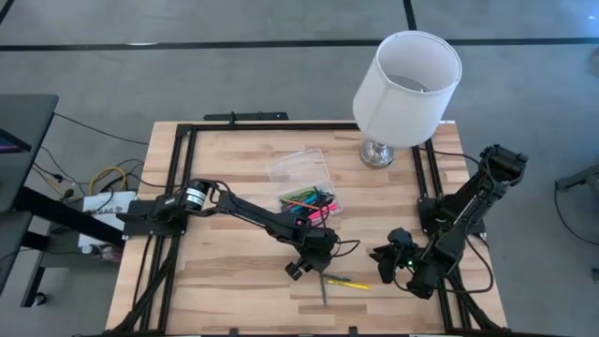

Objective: Pick & place school supplies into a supply box
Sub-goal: Move the gray ballpoint pen near the transparent supply box

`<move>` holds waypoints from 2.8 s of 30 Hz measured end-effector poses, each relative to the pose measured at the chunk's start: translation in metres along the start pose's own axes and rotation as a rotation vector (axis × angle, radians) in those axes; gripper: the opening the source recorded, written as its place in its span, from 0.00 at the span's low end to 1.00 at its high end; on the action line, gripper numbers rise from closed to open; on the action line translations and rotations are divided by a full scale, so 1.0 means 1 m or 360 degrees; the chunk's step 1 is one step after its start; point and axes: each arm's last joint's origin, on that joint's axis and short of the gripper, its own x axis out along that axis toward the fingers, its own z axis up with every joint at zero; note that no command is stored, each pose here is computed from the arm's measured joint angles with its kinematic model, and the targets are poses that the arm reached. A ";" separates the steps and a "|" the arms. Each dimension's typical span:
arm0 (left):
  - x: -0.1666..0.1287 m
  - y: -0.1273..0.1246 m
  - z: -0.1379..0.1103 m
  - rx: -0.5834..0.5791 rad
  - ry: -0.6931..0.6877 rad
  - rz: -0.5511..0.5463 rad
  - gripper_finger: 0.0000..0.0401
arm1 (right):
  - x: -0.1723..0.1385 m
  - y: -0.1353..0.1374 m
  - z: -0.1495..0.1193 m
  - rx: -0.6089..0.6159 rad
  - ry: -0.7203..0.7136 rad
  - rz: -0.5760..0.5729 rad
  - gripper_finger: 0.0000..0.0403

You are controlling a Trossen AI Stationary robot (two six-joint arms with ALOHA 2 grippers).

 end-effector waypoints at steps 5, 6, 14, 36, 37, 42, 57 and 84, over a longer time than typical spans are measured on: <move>0.000 -0.003 -0.005 -0.0042 0.0084 -0.0045 0.31 | 0.000 -0.001 0.000 -0.0018 0.0002 -0.0007 0.30; 0.000 -0.004 -0.006 -0.0058 0.0100 -0.0054 0.31 | 0.000 -0.001 0.000 -0.0019 0.0003 -0.0008 0.30; -0.002 -0.008 -0.011 -0.0171 0.0198 -0.0103 0.31 | 0.000 -0.001 0.000 -0.0029 0.0004 -0.0017 0.30; -0.001 -0.015 -0.008 -0.0237 0.0240 -0.0093 0.07 | 0.000 -0.003 0.000 -0.0095 0.0005 -0.0042 0.30; -0.001 -0.016 -0.009 -0.0243 0.0248 -0.0098 0.07 | 0.000 -0.003 0.000 -0.0095 0.0005 -0.0042 0.30; -0.004 -0.019 -0.011 -0.0304 0.0310 -0.0127 0.07 | 0.000 -0.003 0.000 -0.0096 0.0005 -0.0042 0.30; -0.017 -0.034 -0.015 -0.0610 0.0544 -0.0094 0.07 | 0.000 -0.004 0.001 -0.0105 0.0004 -0.0049 0.30; -0.051 -0.091 -0.060 -0.0976 0.0626 0.0296 0.05 | 0.000 -0.006 0.001 -0.0219 -0.0004 -0.0087 0.30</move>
